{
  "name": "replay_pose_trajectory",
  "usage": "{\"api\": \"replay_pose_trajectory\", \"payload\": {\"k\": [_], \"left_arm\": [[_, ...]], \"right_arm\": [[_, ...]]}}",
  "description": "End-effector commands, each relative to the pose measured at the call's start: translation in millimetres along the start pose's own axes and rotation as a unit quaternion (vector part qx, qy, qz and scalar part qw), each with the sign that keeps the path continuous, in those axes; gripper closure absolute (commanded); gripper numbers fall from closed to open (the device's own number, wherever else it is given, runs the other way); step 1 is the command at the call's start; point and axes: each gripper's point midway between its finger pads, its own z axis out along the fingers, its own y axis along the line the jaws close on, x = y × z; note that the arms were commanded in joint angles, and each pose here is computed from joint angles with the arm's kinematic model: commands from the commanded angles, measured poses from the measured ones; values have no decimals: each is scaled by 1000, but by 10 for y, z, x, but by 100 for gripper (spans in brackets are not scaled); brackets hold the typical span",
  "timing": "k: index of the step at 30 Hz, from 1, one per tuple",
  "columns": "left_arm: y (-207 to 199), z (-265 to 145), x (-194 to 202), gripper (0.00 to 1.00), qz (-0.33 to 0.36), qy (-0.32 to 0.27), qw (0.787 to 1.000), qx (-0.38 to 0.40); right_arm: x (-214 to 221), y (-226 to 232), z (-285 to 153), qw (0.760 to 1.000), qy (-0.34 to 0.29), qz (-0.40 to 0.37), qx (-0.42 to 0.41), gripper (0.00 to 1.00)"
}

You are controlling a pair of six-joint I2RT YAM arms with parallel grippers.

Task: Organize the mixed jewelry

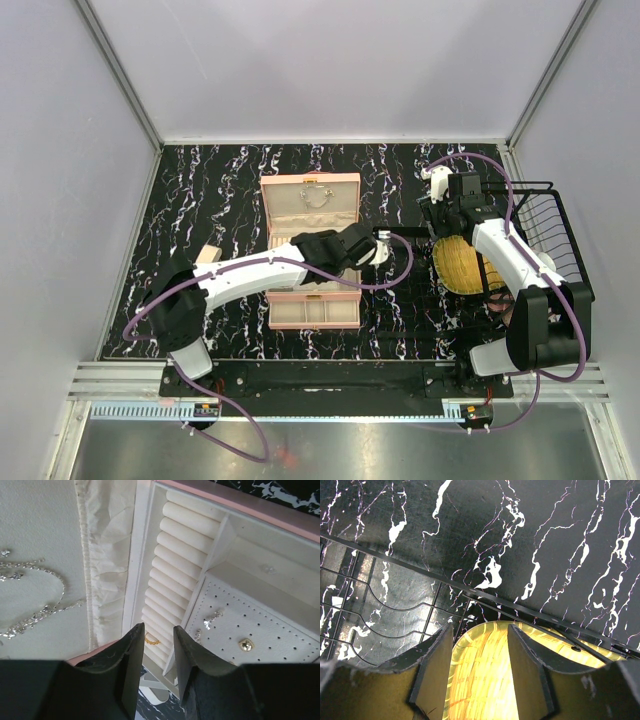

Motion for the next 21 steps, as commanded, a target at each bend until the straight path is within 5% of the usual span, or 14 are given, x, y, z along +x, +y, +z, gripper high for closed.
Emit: {"api": "replay_pose_trajectory", "payload": {"k": [1, 21], "left_arm": [[-24, 0, -146, 64, -26, -36, 999, 15], [-280, 245, -25, 65, -15, -15, 999, 45]], "right_arm": [[-165, -72, -65, 1000, -22, 10, 4, 46], [-167, -65, -64, 1000, -23, 8, 2, 46]]}}
